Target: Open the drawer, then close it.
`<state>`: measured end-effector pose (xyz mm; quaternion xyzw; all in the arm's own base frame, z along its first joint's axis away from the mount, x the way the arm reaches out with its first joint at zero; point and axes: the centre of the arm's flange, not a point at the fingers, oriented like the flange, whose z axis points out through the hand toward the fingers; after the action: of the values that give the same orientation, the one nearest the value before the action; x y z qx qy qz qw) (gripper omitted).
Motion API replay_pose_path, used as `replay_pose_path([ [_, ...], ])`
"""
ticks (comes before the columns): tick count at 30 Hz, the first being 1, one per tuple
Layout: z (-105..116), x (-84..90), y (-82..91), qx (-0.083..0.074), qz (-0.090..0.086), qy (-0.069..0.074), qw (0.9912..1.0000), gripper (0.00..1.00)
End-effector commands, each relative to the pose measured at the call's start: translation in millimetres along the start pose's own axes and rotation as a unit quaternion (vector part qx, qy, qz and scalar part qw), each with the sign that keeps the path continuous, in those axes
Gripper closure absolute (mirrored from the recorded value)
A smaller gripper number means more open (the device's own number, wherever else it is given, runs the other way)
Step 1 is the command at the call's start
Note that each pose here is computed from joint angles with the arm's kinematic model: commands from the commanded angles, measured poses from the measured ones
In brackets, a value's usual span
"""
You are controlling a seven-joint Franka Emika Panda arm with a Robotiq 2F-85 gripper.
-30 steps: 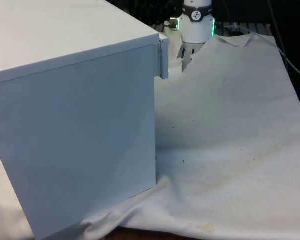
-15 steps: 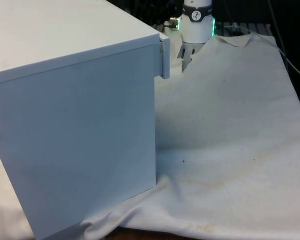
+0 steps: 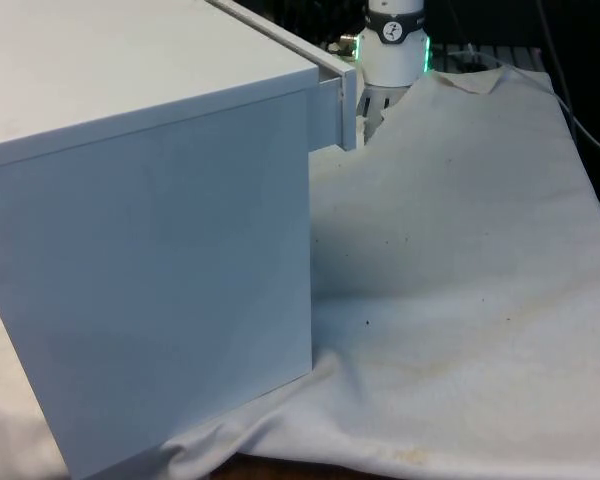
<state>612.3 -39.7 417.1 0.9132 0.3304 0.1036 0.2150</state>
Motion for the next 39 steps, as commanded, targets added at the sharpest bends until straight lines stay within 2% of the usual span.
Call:
replay_pose_path([
  [1,-3,-3.0,-7.6,0.002,-0.001,0.001,1.00000,1.00],
  [8,-5,0.3,-26.7,-0.001,0.001,0.001,1.00000,1.00],
  [9,-4,3.0,-18.1,-0.004,0.002,-0.002,0.99999,1.00],
  [10,-6,1.1,-28.9,-0.003,0.001,0.002,0.99999,1.00],
  [18,-3,6.1,-45.7,-0.025,0.001,-0.003,0.99968,1.00],
  [19,-2,6.7,-34.6,-0.026,0.001,-0.008,0.99964,1.00],
  [20,-3,6.1,-46.7,-0.028,0.002,-0.004,0.99960,1.00],
  [28,-4,9.5,-62.2,-0.051,0.001,-0.008,0.99866,1.00],
  [29,-2,10.7,-57.0,-0.052,0.002,-0.013,0.99858,1.00],
  [30,-4,10.4,-66.5,-0.055,0.001,-0.008,0.99844,1.00],
  [39,-7,11.4,-86.2,-0.075,0.001,-0.011,0.99709,1.00],
])
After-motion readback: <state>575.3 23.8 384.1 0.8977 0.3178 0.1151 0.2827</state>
